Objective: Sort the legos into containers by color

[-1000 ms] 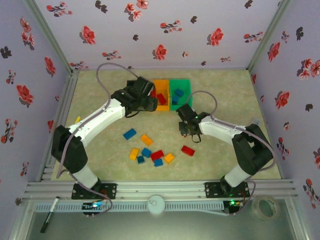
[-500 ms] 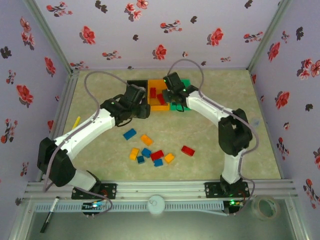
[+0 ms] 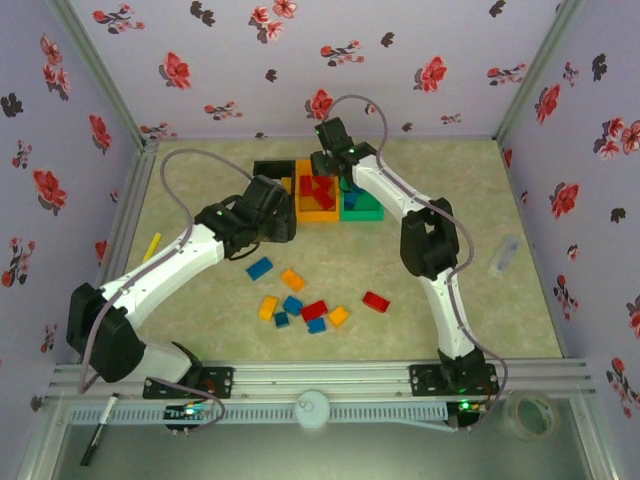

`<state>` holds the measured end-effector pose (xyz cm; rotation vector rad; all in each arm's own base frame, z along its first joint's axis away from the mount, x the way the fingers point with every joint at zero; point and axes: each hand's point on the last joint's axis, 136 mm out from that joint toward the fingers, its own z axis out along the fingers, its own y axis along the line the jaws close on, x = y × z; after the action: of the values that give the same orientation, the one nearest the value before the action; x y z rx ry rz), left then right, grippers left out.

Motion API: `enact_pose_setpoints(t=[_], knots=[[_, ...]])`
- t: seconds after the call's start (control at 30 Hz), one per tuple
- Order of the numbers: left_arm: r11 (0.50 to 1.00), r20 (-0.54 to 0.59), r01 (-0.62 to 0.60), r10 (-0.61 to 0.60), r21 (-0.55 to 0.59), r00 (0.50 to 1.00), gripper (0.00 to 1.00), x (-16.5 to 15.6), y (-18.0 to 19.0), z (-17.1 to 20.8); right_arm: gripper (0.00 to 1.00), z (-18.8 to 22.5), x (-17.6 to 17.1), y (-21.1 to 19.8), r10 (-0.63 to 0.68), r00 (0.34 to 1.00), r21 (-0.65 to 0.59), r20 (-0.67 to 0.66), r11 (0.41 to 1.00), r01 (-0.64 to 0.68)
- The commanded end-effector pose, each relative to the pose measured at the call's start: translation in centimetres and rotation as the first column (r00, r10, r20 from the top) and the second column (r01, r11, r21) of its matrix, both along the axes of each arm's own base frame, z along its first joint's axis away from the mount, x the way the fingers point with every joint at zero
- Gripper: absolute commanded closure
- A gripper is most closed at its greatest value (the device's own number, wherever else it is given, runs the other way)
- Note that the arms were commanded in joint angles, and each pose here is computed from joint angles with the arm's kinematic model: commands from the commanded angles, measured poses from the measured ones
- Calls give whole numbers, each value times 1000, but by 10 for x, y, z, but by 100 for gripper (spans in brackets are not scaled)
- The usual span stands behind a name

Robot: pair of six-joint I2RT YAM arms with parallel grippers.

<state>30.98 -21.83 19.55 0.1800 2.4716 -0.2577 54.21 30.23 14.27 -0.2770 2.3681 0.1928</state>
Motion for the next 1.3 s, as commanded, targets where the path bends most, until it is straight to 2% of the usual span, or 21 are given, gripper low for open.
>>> enact_pose_setpoints(t=[0.0,0.4,0.6,0.77,1.03,1.27], knots=[[999,2,-35,35,10,999,39,-2,10,1,38,12,0,-4,4,1000,-5,-2,1000,-4],[997,-34,-65,66,35,997,38,-6,16,-13,38,39,-34,-16,23,1000,50,20,998,-24],[984,-114,-180,179,-2,977,37,-24,25,-46,38,46,-60,-21,50,999,76,17,996,-51],[973,-195,-231,222,-25,955,37,-43,21,-79,38,40,-79,-26,70,997,71,-9,995,-69],[974,-315,-198,154,-112,936,33,-63,-18,-111,38,19,-106,-36,56,996,86,-63,995,-51],[981,-366,-170,126,-90,922,32,-72,-42,-128,37,6,-127,-47,23,996,108,-88,994,-13]])
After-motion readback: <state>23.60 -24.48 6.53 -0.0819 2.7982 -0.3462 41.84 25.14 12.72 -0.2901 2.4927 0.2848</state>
